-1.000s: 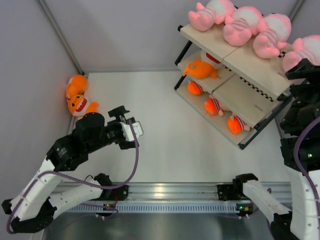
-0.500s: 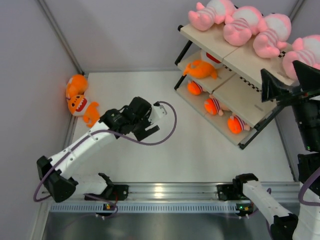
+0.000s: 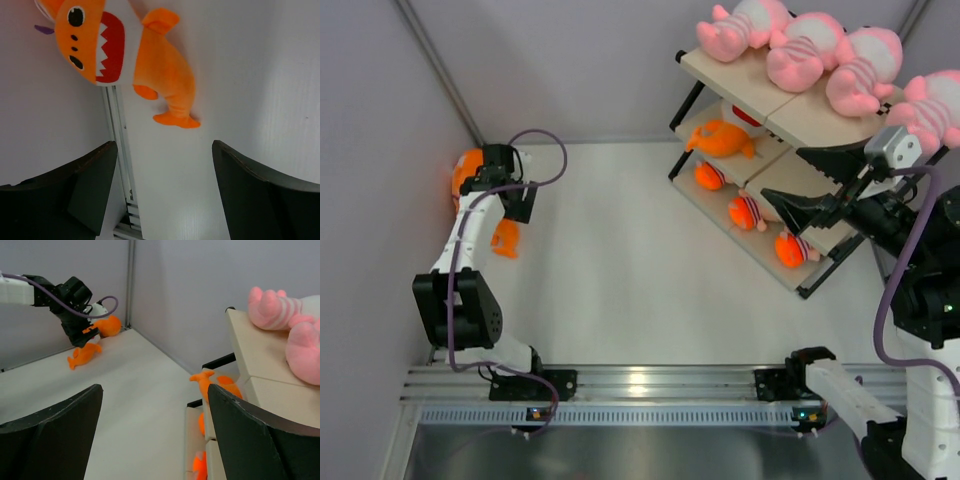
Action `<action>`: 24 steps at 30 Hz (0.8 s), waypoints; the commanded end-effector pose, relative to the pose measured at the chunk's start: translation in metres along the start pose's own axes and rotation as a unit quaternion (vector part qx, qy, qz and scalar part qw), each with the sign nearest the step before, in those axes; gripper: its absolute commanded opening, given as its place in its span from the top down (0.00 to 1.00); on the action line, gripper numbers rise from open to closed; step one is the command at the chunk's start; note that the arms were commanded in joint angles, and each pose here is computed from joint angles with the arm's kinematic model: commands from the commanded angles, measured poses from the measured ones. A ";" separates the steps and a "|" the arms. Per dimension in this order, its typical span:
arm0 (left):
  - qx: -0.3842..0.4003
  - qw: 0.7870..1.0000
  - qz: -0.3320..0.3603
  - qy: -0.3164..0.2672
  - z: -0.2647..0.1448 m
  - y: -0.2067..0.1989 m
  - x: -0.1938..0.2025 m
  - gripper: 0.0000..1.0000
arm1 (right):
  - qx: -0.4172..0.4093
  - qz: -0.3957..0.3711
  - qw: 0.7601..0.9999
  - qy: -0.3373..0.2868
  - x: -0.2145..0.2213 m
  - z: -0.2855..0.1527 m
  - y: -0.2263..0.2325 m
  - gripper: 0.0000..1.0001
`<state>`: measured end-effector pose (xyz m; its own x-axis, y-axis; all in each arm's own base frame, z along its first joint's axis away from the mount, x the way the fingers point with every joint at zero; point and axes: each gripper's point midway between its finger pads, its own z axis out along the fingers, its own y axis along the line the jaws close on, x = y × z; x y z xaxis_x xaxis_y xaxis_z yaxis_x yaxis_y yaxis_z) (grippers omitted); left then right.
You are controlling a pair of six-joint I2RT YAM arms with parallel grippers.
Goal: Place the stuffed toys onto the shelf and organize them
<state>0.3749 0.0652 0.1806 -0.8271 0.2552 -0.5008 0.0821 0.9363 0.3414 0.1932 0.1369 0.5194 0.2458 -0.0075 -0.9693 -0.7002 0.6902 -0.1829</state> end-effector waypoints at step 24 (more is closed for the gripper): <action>-0.155 0.987 -0.045 -0.006 0.150 0.115 0.007 0.07 | -0.167 -0.066 0.978 0.103 0.068 0.107 0.119 0.13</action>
<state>0.4468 0.1880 0.0924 -0.8380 0.1727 -0.5176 -0.1489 0.8401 0.5215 0.2026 0.3010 0.4210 0.1578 -0.2925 -0.9432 -0.8870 0.3777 -0.2655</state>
